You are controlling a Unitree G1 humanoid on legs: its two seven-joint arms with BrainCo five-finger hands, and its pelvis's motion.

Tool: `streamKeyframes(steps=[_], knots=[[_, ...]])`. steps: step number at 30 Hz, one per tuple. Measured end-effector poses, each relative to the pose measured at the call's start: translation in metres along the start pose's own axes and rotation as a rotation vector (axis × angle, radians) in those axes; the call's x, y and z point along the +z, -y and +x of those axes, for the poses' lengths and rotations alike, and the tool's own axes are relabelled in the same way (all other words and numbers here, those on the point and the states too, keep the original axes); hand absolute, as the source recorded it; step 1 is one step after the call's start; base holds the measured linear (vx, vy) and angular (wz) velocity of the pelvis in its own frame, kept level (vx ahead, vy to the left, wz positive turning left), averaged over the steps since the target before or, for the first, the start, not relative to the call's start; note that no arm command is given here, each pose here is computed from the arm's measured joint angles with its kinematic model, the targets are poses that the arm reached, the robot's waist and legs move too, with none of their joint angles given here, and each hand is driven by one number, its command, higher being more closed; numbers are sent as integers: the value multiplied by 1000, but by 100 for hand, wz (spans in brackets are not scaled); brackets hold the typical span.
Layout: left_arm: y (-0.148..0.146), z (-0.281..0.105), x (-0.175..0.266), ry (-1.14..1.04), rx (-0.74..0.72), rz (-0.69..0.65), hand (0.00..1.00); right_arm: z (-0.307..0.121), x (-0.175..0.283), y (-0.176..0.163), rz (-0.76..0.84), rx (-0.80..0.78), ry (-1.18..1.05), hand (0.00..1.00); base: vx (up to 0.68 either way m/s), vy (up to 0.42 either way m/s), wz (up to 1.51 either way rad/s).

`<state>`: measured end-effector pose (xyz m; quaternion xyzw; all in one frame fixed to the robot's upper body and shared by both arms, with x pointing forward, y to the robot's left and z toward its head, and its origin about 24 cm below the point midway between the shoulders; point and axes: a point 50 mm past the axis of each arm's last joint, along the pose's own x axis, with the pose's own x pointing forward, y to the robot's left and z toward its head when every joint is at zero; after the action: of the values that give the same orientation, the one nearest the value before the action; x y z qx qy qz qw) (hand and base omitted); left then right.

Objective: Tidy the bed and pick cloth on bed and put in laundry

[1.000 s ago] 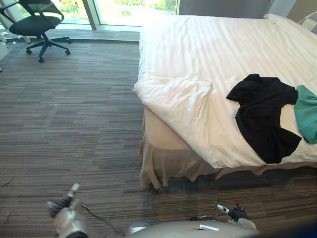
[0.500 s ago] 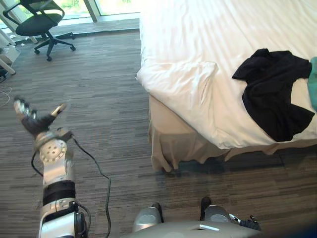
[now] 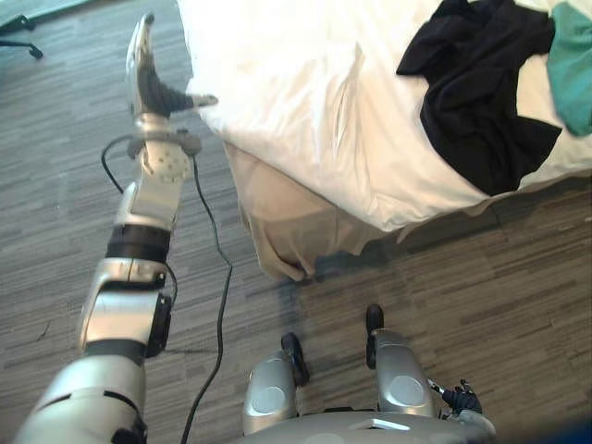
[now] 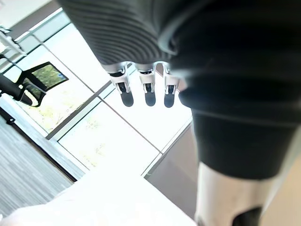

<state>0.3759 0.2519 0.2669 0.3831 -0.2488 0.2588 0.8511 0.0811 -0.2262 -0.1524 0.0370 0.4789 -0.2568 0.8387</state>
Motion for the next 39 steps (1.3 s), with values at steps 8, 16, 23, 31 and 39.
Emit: streamKeyframes(steps=[8, 16, 23, 31, 39], knots=[[-18, 34, 22, 10, 21, 82, 0, -1, 0, -5, 110, -7, 4, 0, 4, -5, -4], [-23, 47, 44, 71, -2, 126, 0, -1, 6, -8, 159, -1, 42, 0, 53, 16, -11], [-17, 50, 57, 110, -46, 157, 0, -4, 31, -15, 180, 32, 167, 0, 15, 22, -15], [13, 43, 57, 141, -318, 290, 100, -6, 43, -21, 188, 58, 221, 0, -32, 10, -6], [26, 36, 58, 210, -444, 437, 100, -6, 47, -22, 171, 88, 230, 0, -75, -17, -2]])
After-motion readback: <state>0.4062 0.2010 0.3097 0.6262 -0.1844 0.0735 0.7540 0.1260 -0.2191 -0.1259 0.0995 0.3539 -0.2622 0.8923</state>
